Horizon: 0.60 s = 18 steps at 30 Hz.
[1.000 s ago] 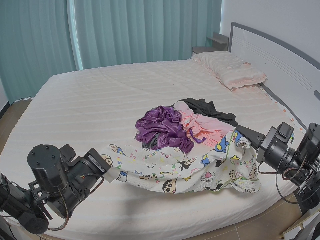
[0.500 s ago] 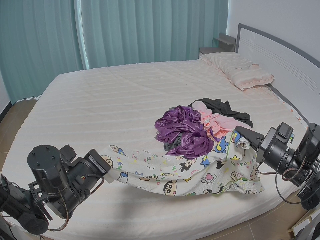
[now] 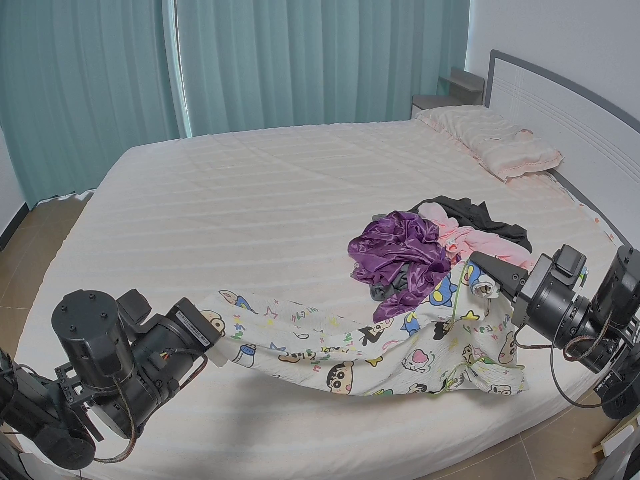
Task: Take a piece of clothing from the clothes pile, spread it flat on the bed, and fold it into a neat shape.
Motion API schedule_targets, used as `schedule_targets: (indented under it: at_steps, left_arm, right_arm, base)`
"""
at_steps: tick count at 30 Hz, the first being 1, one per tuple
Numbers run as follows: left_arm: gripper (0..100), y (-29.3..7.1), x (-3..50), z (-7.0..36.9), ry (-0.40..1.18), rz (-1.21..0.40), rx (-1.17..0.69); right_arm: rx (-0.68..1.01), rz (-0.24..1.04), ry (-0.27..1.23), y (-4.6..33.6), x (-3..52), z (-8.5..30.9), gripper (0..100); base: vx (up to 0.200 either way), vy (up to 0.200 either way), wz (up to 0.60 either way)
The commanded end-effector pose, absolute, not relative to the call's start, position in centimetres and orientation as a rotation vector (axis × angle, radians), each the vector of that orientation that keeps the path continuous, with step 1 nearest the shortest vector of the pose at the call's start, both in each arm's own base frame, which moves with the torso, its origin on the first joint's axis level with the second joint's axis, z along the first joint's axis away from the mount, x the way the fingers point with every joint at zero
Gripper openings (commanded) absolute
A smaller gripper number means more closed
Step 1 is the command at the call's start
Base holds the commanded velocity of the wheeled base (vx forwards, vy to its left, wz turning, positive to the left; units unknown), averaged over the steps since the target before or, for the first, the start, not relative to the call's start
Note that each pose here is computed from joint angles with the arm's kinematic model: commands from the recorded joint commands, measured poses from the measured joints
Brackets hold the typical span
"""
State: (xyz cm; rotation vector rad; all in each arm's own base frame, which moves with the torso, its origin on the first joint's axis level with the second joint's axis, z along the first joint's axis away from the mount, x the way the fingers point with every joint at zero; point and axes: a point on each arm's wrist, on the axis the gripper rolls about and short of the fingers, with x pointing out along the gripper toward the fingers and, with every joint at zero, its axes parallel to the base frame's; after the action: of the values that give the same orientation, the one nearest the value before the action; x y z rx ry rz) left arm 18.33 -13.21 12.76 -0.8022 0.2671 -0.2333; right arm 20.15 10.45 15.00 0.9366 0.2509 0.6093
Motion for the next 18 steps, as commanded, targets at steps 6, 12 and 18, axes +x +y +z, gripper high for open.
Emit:
schedule_targets:
  at_steps: [6,12,18]
  left_arm:
    - [0,-13.21,18.32,12.71,0.269,-0.233,-0.802]
    - [0,-13.19,18.35,12.74,0.266,-0.232,-0.803]
    - [0,-13.18,18.33,12.78,0.265,-0.233,-0.804]
  right_arm:
    - [0.937,0.619,0.247,10.52,19.98,15.17,0]
    - [0.939,0.621,0.247,10.54,19.95,15.20,0]
    - [0.938,0.621,0.243,10.52,19.91,15.27,0]
  base:
    - [0.000,0.200,0.00]
    - [0.000,0.200,0.00]
    - [0.000,0.200,0.00]
